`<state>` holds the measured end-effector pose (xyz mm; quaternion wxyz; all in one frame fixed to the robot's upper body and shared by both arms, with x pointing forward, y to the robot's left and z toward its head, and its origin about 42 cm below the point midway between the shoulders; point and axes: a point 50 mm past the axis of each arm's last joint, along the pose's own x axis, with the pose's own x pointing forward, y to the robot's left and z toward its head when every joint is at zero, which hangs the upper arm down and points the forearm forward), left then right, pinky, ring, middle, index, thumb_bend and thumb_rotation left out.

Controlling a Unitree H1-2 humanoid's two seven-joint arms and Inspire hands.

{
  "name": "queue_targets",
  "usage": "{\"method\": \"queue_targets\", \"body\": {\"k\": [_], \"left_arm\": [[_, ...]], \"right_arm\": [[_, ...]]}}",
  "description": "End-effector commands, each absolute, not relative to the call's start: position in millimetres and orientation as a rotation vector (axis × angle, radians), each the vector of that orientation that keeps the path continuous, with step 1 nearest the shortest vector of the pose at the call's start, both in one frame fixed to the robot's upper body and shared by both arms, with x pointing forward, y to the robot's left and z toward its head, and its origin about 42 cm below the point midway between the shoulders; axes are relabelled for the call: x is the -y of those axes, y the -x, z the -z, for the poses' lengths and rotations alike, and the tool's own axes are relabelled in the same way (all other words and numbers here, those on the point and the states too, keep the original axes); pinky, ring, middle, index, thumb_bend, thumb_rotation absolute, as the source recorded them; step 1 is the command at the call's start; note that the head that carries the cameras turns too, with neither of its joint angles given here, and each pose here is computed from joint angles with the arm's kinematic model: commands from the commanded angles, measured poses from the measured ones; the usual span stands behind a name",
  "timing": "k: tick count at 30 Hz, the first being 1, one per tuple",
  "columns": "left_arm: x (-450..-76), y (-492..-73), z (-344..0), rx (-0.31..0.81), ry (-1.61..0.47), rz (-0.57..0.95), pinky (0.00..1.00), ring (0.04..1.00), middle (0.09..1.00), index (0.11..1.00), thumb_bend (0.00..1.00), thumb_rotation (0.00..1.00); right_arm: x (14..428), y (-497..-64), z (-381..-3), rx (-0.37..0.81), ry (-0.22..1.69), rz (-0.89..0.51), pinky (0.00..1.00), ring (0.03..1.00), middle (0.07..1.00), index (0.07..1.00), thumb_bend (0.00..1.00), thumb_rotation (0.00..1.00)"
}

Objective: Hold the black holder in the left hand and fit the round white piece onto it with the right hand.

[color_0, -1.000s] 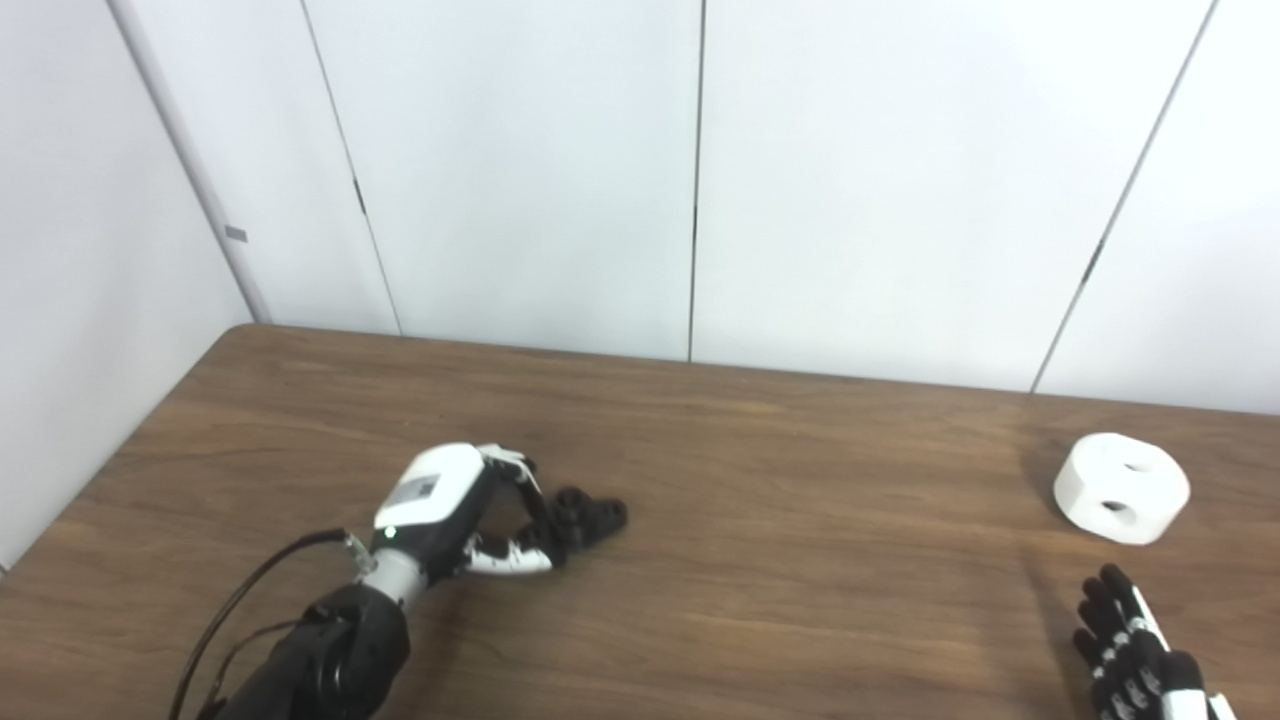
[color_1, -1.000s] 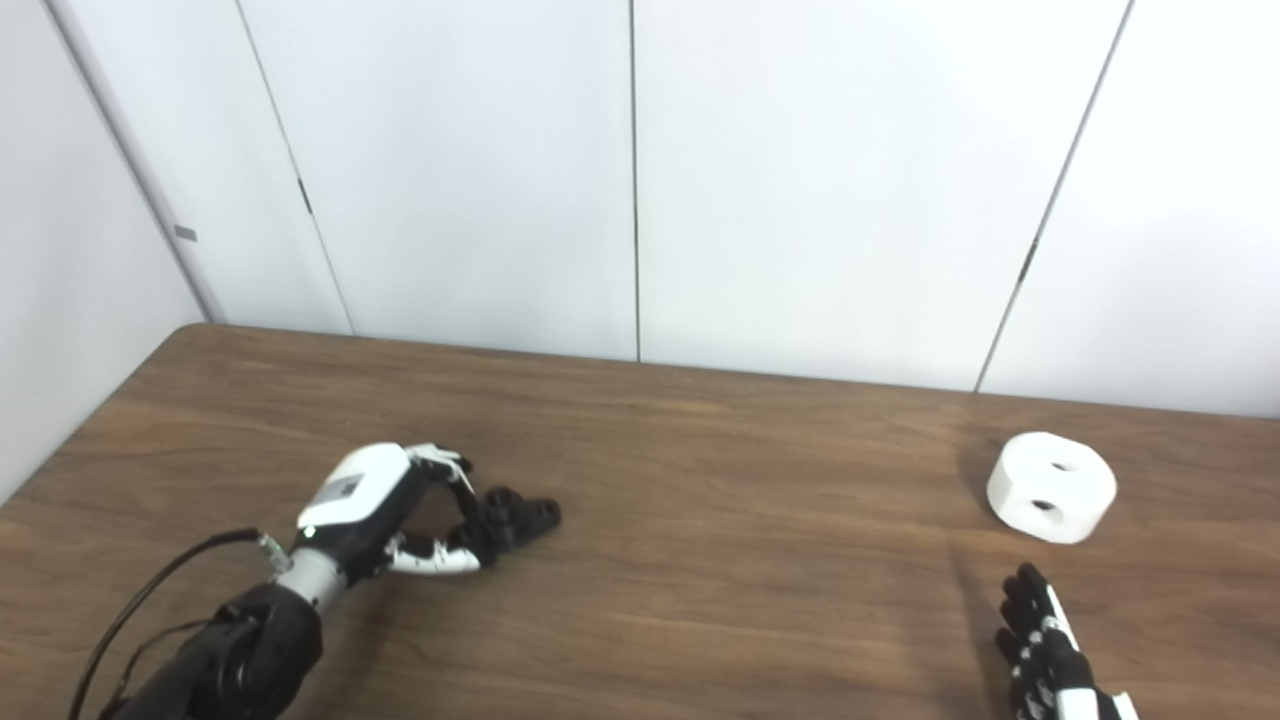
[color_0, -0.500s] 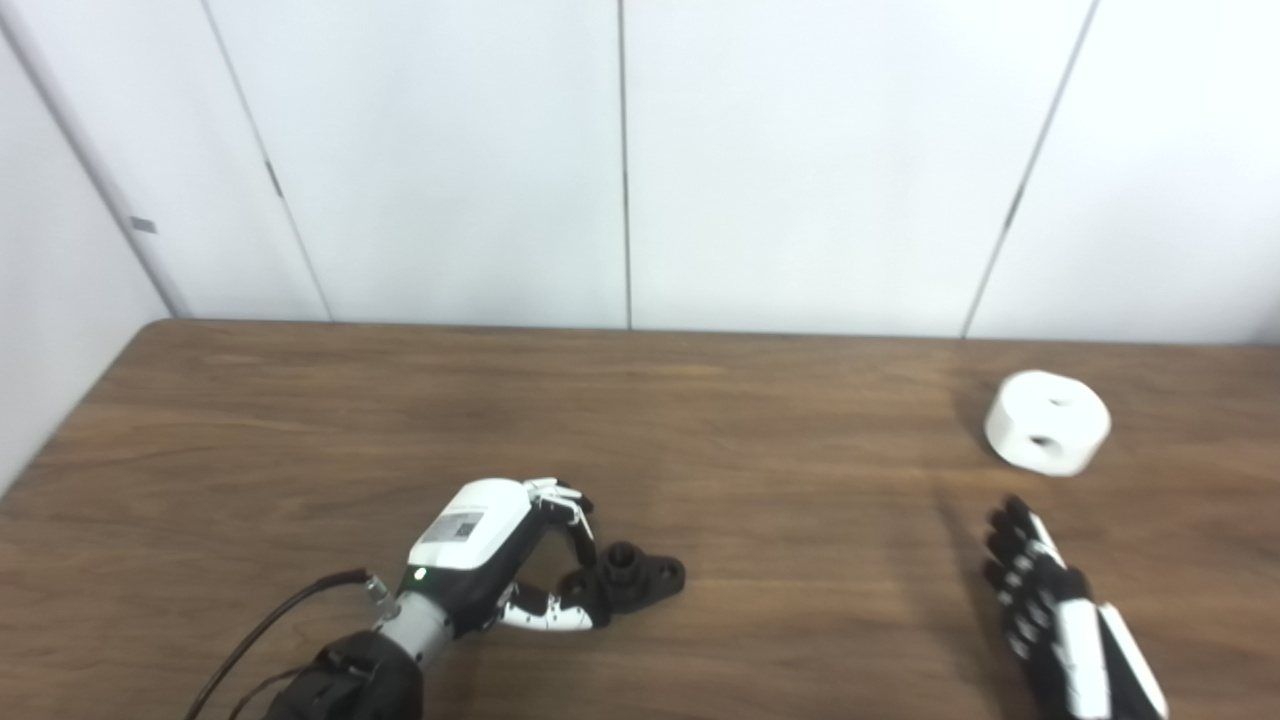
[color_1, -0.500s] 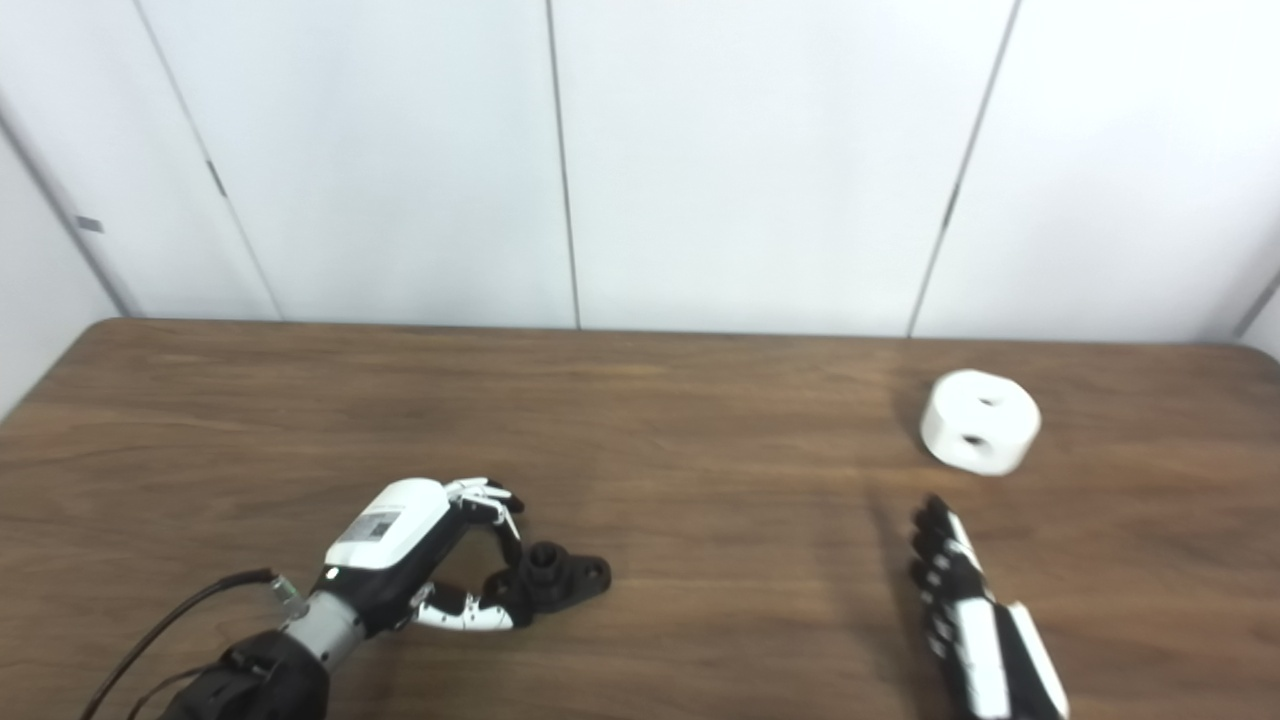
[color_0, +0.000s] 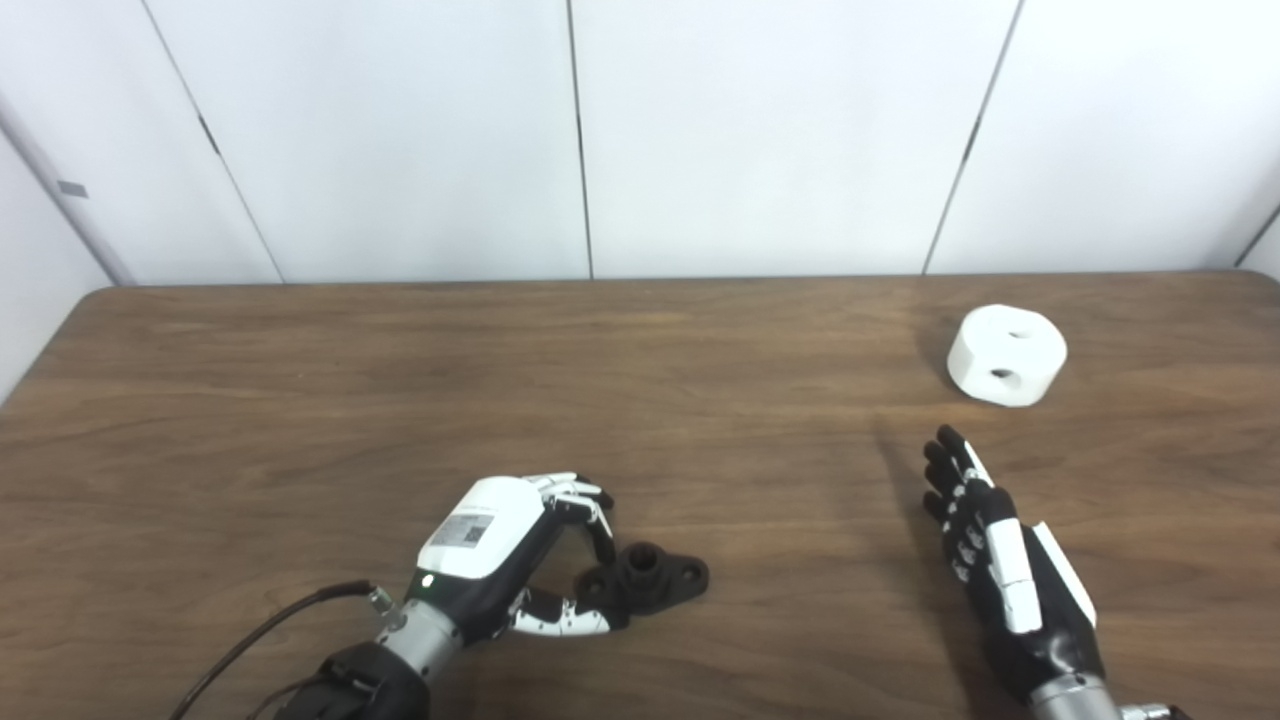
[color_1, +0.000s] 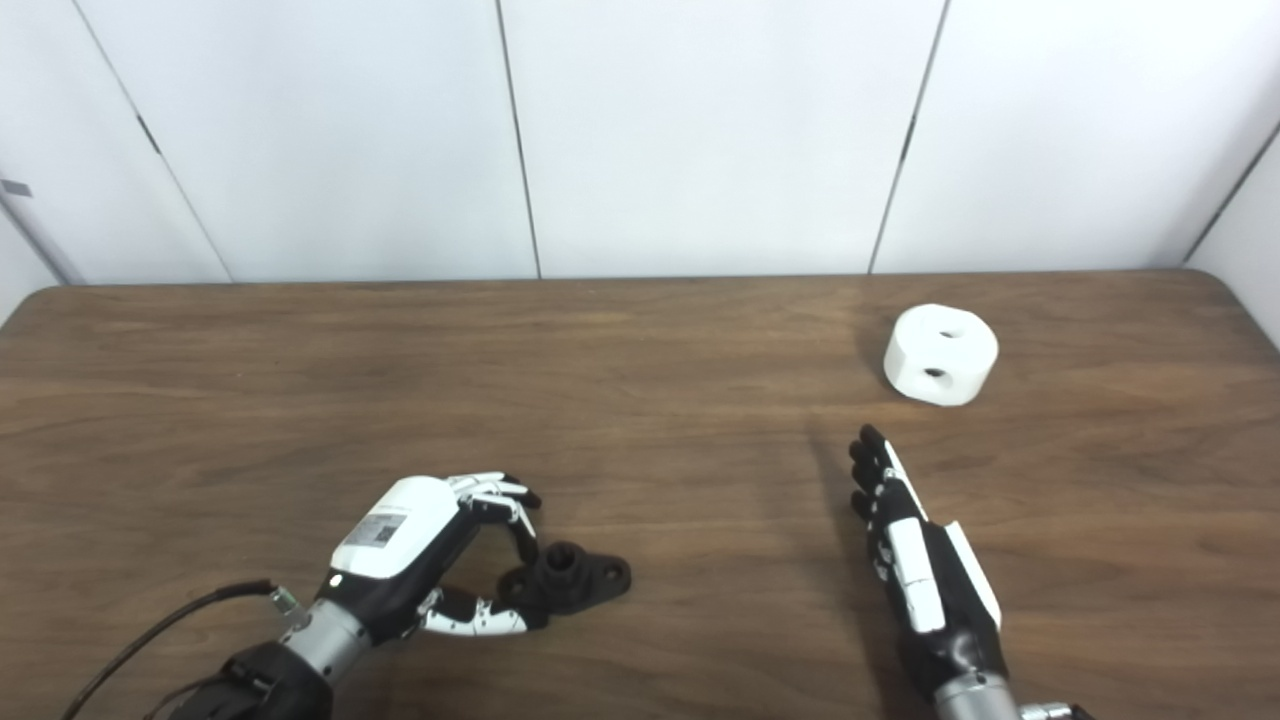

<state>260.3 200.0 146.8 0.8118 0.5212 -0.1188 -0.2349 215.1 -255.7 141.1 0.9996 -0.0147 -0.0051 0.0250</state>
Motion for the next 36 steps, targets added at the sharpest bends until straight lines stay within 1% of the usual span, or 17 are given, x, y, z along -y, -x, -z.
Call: {"method": "queue_targets", "body": {"k": [1,3,9,12,16,18,20,21,23,27,29,31,32,33,34,36], "left_arm": [[-197,-251,-135,0.216,-1.132,0.572,0.86,0.859,0.791,0.487,0.52,0.05],[-197,-251,-134,0.213,-1.125,0.572,0.86,0.859,0.792,0.488,0.52,0.05],[-198,-249,-129,0.211,-1.113,0.570,0.84,0.859,0.789,0.487,0.52,0.05],[-199,-250,-128,0.212,-1.114,0.569,0.83,0.859,0.789,0.487,0.52,0.05],[-202,-250,-125,0.207,-1.121,0.568,0.83,0.857,0.785,0.487,0.52,0.05],[-204,-249,-124,0.200,-1.131,0.570,0.84,0.861,0.786,0.488,0.52,0.06],[-205,-249,-124,0.197,-1.137,0.571,0.85,0.861,0.784,0.488,0.52,0.06],[-206,-249,-124,0.197,-1.140,0.572,0.85,0.861,0.784,0.488,0.52,0.06],[-208,-250,-123,0.202,-1.145,0.572,0.85,0.860,0.783,0.487,0.52,0.06],[-213,-251,-121,0.202,-1.144,0.568,0.85,0.856,0.782,0.488,0.52,0.05],[-216,-251,-121,0.203,-1.143,0.562,0.85,0.852,0.780,0.488,0.52,0.05],[-218,-252,-121,0.200,-1.145,0.560,0.85,0.853,0.781,0.488,0.52,0.05],[-219,-252,-121,0.199,-1.145,0.560,0.85,0.853,0.782,0.488,0.52,0.05],[-221,-252,-121,0.195,-1.146,0.561,0.85,0.854,0.782,0.488,0.52,0.05],[-222,-252,-120,0.193,-1.147,0.562,0.85,0.853,0.782,0.488,0.52,0.05],[-224,-252,-120,0.192,-1.156,0.562,0.85,0.851,0.781,0.488,0.52,0.06]], "right_arm": [[252,-222,-160,0.082,0.025,-0.033,1.00,1.000,0.970,0.979,0.58,1.00],[254,-223,-163,0.075,0.044,-0.020,1.00,1.000,0.966,0.976,0.58,0.99],[265,-227,-171,0.077,0.080,0.005,1.00,0.993,0.962,0.978,0.55,0.98],[271,-229,-175,0.083,0.086,0.024,1.00,0.992,0.960,0.976,0.54,0.95],[283,-233,-183,0.103,0.105,0.063,1.00,1.000,0.962,0.980,0.49,0.92],[287,-235,-187,0.109,0.123,0.085,1.00,1.000,0.972,0.979,0.50,0.90],[292,-238,-192,0.108,0.145,0.101,1.00,1.000,0.990,0.977,0.58,0.85],[294,-240,-195,0.115,0.151,0.107,1.00,1.000,0.994,0.977,0.59,0.85],[297,-244,-200,0.137,0.174,0.119,1.00,1.000,0.999,0.976,0.60,0.79],[304,-255,-214,0.186,0.293,0.174,1.00,1.000,0.999,0.961,0.60,0.74],[307,-262,-222,0.203,0.342,0.202,1.00,1.000,0.987,0.964,0.63,0.64],[311,-269,-231,0.237,0.438,0.227,0.98,0.989,0.979,0.965,0.65,0.59],[312,-271,-234,0.248,0.469,0.235,0.97,0.980,0.972,0.962,0.67,0.54],[314,-276,-240,0.260,0.513,0.246,0.97,0.977,0.970,0.961,0.67,0.52],[316,-279,-244,0.266,0.538,0.253,0.98,0.986,0.971,0.956,0.70,0.47],[319,-286,-250,0.275,0.591,0.262,1.00,0.993,0.971,0.949,0.73,0.41]]}}
